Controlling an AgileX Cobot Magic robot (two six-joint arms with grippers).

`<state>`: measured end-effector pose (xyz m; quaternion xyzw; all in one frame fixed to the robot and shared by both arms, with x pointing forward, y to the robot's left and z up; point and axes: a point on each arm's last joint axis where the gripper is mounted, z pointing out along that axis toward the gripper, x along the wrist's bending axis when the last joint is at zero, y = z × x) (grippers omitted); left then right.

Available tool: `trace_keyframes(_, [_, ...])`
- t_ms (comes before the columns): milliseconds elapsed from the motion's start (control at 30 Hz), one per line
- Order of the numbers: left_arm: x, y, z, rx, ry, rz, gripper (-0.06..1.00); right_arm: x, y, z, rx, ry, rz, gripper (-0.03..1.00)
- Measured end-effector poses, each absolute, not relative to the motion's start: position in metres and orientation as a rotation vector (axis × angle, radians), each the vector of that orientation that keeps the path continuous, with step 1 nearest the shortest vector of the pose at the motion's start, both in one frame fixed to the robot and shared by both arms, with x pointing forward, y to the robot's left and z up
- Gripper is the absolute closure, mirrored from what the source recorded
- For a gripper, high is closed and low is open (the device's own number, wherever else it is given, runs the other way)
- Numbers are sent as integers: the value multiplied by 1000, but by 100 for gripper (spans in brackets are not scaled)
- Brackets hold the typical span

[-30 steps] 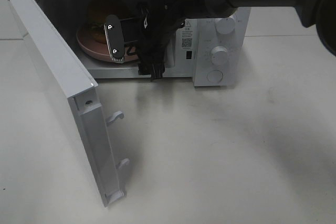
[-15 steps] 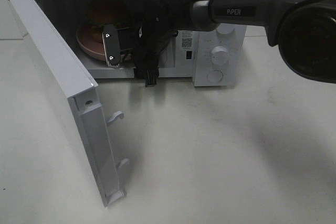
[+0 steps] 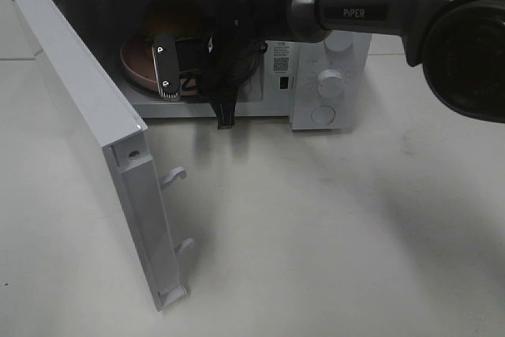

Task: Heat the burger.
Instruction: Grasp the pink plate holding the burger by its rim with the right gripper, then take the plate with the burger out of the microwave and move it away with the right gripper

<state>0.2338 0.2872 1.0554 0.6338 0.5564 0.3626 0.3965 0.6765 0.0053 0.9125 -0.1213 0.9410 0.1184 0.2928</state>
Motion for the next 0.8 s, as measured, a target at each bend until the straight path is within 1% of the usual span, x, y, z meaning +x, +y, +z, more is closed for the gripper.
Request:
trace_keyframes(133, [234,287,1055,1606,1410,919,-5,678,4,913,-331,2498,303,85])
trace_keyframes(433, [234,287,1055,1606,1410,919,-5,676,2,914,-376,2495,280,85])
trace_keyframes(667, [234,287,1055,1606,1410,919,-5,657,-10,921,-575,2479,210,86])
trace_keyframes(800, [234,287,1055,1606,1410,919,-5,649,-14,922,-606,2466,210,86])
